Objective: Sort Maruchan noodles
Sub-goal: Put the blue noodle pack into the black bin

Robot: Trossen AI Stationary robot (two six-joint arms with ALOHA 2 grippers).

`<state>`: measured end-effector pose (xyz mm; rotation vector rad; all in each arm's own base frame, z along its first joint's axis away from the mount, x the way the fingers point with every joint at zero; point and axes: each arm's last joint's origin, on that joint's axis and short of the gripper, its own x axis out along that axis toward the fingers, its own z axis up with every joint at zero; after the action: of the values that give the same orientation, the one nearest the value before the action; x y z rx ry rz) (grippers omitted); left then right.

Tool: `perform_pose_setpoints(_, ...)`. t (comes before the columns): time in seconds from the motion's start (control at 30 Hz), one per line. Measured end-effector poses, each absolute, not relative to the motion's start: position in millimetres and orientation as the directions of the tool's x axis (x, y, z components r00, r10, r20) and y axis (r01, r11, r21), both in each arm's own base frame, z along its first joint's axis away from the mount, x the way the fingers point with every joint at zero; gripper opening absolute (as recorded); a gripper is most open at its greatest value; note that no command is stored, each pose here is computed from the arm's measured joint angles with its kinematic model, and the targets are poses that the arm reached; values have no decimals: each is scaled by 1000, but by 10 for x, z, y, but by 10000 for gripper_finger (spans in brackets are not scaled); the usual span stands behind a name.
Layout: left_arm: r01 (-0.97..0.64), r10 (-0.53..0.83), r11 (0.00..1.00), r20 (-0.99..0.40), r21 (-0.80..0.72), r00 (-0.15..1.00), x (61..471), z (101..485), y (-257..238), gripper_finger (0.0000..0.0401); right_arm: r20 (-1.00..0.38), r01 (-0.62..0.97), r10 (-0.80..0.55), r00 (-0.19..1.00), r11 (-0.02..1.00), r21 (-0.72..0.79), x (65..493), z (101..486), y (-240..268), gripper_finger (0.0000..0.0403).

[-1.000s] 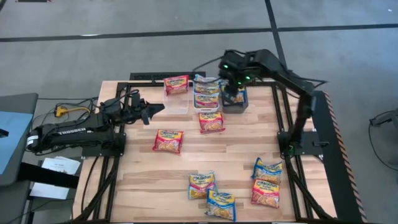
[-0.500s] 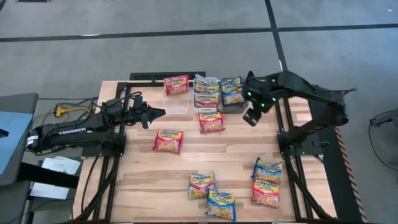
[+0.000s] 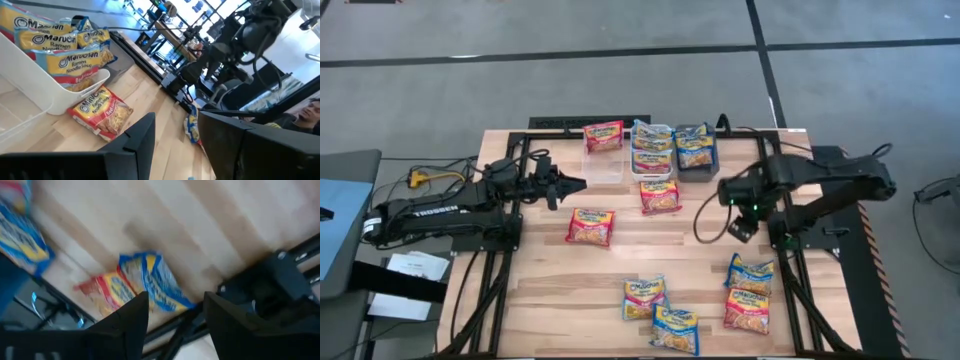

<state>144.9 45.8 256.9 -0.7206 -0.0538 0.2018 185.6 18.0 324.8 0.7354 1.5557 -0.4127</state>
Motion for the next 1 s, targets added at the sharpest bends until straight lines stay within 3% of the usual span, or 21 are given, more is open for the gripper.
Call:
perform_pose_setpoints(0.33, -168, 202, 731, -26, -662, 979, 1449, 2564, 458, 135, -944, 614, 275, -181, 781, 110, 1875, 2800, 522, 230)
perform_pose_setpoints(1.0, -175, 209, 728, -29, -663, 978, 1449, 2561, 460, 135, -917, 534, 252, -310, 844, 52, 2065, 1956, 928, 230)
